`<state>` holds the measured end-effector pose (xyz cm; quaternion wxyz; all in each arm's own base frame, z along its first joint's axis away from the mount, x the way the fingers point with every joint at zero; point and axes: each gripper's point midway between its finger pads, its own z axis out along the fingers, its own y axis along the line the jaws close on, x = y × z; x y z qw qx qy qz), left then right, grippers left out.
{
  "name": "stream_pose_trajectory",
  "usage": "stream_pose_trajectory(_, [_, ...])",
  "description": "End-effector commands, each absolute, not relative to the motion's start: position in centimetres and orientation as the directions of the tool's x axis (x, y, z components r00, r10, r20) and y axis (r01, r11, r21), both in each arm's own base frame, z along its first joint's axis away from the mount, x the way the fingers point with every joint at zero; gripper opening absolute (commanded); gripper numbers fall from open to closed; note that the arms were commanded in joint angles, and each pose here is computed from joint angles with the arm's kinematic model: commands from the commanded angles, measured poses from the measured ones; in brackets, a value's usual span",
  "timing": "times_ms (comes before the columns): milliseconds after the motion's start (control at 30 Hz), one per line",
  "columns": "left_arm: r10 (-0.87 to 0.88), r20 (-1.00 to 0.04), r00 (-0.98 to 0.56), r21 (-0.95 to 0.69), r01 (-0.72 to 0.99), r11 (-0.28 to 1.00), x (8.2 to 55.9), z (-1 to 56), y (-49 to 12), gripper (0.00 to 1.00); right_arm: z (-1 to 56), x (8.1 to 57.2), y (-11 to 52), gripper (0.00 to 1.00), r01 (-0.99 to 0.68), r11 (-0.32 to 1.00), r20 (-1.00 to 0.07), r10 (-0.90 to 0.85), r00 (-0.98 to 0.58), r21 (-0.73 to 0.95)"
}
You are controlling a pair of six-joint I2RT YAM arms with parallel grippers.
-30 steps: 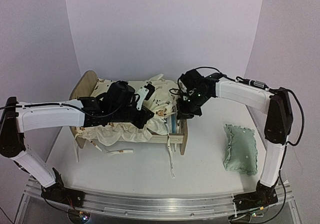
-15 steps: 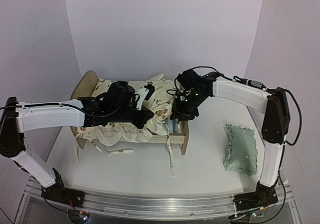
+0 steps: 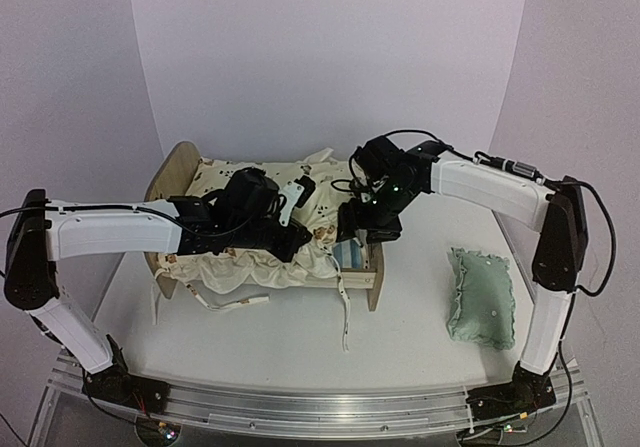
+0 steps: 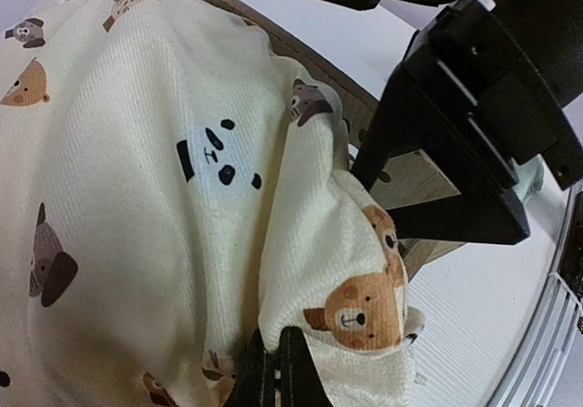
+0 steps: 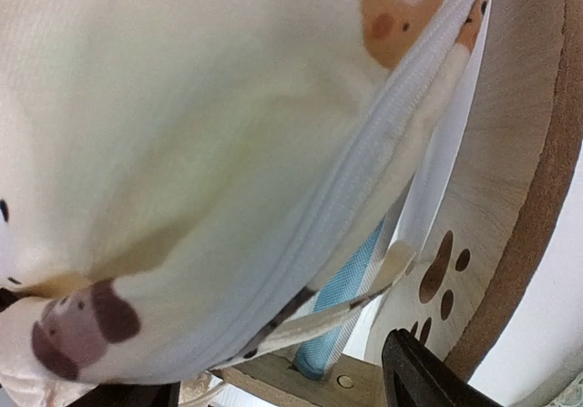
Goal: Set up the pet bed
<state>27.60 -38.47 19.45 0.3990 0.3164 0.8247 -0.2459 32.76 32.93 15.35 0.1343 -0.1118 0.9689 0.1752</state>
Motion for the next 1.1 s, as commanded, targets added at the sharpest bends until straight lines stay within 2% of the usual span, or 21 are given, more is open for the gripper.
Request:
stream_pose_trajectory(0, [0.283,-0.833,-0.475,-0.163,0.7,0.696,28.8,21.3,-38.9,0.0,15.9,30.4,29.4,0.79,-0.264,0.938,-0.229,-0.212,-0.95,0.226])
stream_pose_trajectory(133, [0.265,-0.841,-0.471,-0.169,0.695,0.699,29.3,22.0,-39.4,0.0,17.3,29.4,30.1,0.79,-0.32,0.904,-0.242,-0.256,-0.936,0.284])
stream_pose_trajectory(233, [0.265,-0.84,-0.474,-0.181,0.705,0.686,29.6,22.1,-40.5,0.0,17.8,29.1,29.9,0.75,-0.35,0.898,-0.278,-0.276,-0.92,0.266])
stream_pose_trajectory(467, [0.288,-0.821,-0.494,-0.172,0.694,0.699,30.5,20.4,-41.5,0.0,17.5,26.1,29.4,0.7,-0.497,0.863,-0.427,-0.418,-0.802,0.089])
stream_pose_trajectory(633, [0.295,-0.813,-0.502,-0.164,0.684,0.711,31.1,19.4,-42.0,0.0,16.2,23.1,30.2,0.65,-0.555,0.825,-0.533,-0.423,-0.733,0.109])
stream_pose_trajectory(1067, [0.349,-0.767,-0.538,-0.158,0.686,0.71,31.6,16.7,-43.1,0.0,10.3,21.0,28.8,0.68,-0.503,0.86,-0.604,-0.361,-0.71,0.078])
